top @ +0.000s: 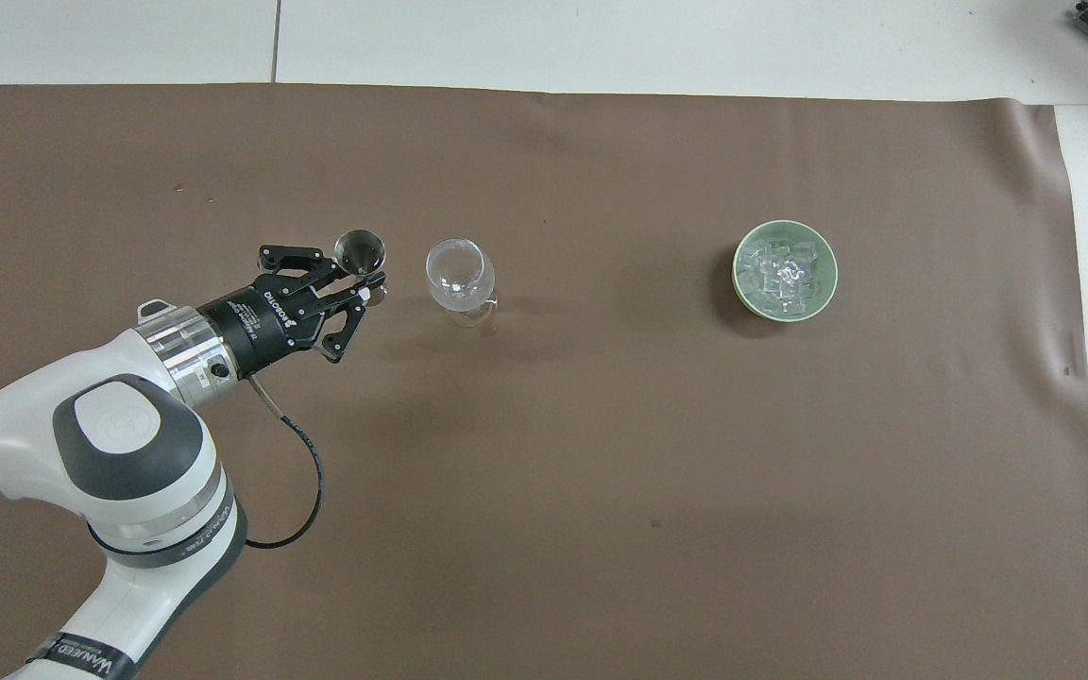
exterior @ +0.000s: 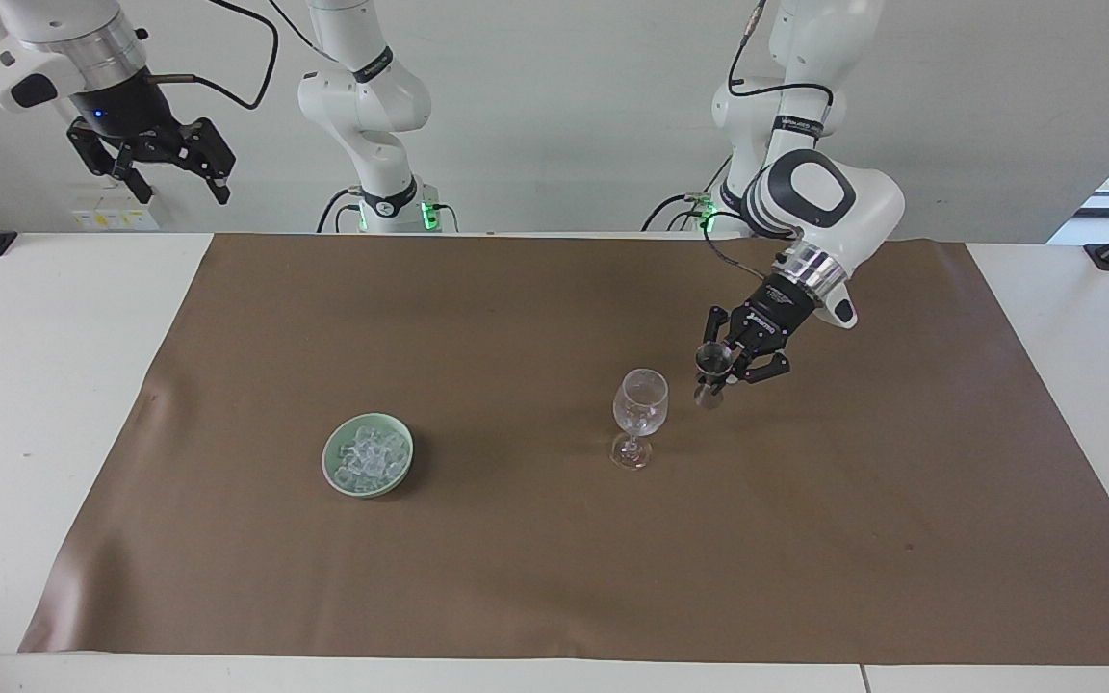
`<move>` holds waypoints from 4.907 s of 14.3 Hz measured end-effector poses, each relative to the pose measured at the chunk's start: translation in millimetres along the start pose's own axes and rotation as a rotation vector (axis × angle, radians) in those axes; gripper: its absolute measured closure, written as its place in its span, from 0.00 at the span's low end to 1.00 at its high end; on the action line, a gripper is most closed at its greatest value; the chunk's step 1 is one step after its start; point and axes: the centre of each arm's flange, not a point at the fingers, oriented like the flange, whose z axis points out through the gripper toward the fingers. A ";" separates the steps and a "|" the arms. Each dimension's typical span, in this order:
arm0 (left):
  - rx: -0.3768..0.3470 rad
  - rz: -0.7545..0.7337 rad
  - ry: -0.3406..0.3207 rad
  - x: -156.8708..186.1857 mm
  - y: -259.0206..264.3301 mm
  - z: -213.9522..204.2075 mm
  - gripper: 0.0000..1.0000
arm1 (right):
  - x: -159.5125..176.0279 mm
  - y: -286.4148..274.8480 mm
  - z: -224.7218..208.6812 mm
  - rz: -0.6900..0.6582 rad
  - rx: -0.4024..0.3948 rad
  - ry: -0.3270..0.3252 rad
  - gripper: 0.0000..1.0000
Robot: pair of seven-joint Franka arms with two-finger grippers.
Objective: Pour wine and add ice with both arms
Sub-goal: 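Carry the silver cup with the left gripper to the wine glass, then tilt the silver cup over the wine glass with the left gripper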
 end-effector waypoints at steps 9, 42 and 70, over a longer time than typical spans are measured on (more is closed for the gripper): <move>-0.032 0.040 0.041 -5.2 -3.2 9.1 0.78 | 0.0 0.0 0.0 0.000 0.000 0.000 0.00; -0.126 0.268 0.157 -31.2 -12.5 30.5 0.78 | 0.0 0.0 0.0 0.000 0.000 0.000 0.00; -0.119 0.616 0.203 -36.6 -28.2 39.0 0.78 | 0.0 0.0 0.0 0.000 0.000 0.000 0.00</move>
